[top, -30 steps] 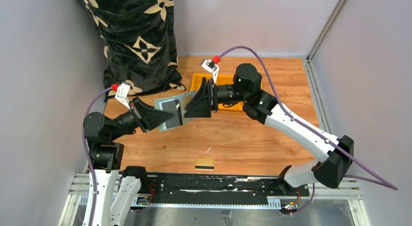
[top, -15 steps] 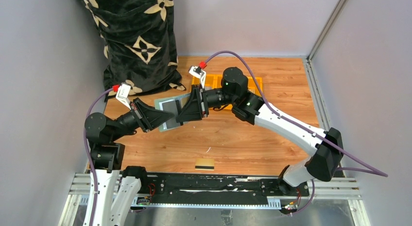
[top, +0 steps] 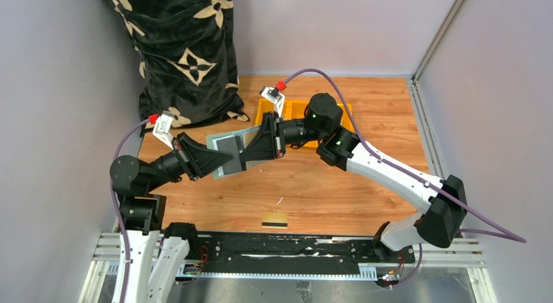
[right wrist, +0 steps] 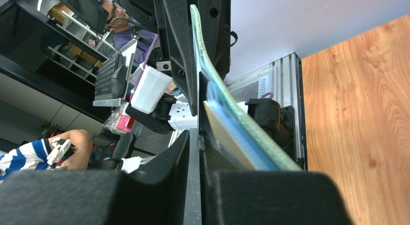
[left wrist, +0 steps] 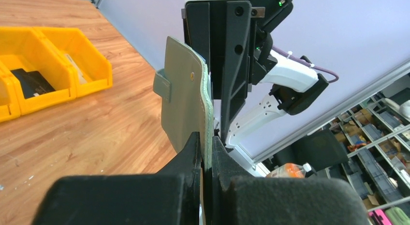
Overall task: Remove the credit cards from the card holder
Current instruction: Remove the credit card from the card holder.
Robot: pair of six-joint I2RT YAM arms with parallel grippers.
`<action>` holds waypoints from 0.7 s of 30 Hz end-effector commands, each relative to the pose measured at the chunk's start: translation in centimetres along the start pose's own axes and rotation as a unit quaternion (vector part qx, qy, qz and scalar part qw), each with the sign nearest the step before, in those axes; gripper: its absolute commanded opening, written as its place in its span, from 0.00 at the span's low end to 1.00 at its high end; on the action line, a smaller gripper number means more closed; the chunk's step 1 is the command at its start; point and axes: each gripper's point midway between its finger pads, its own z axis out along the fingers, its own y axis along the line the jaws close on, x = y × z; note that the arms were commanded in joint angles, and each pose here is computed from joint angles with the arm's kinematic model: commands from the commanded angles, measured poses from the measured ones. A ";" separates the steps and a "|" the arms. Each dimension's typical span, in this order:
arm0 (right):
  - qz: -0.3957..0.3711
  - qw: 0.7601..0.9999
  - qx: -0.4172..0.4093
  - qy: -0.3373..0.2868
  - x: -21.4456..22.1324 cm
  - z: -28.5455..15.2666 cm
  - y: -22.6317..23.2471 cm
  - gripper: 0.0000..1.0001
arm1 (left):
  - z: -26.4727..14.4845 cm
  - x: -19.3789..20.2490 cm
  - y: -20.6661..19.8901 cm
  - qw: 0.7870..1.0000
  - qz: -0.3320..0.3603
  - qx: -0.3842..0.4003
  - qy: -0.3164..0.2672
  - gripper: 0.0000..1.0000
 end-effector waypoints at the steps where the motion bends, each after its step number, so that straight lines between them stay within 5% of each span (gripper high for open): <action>1: -0.020 0.998 -0.046 -0.036 -2.1 -0.6 2.9 0.11 | -0.3 -0.1 -1.7 1.000 0.016 0.018 0.002 0.00; 9: -0.026 0.998 -0.035 -0.040 -2.3 -0.7 2.9 0.00 | -0.5 -0.3 -2.3 0.999 0.029 0.022 -0.003 0.00; 21: -0.025 0.996 0.012 -0.080 -2.6 -4.4 1.5 0.00 | -0.3 -1.3 -2.3 0.999 0.038 0.009 -0.016 0.01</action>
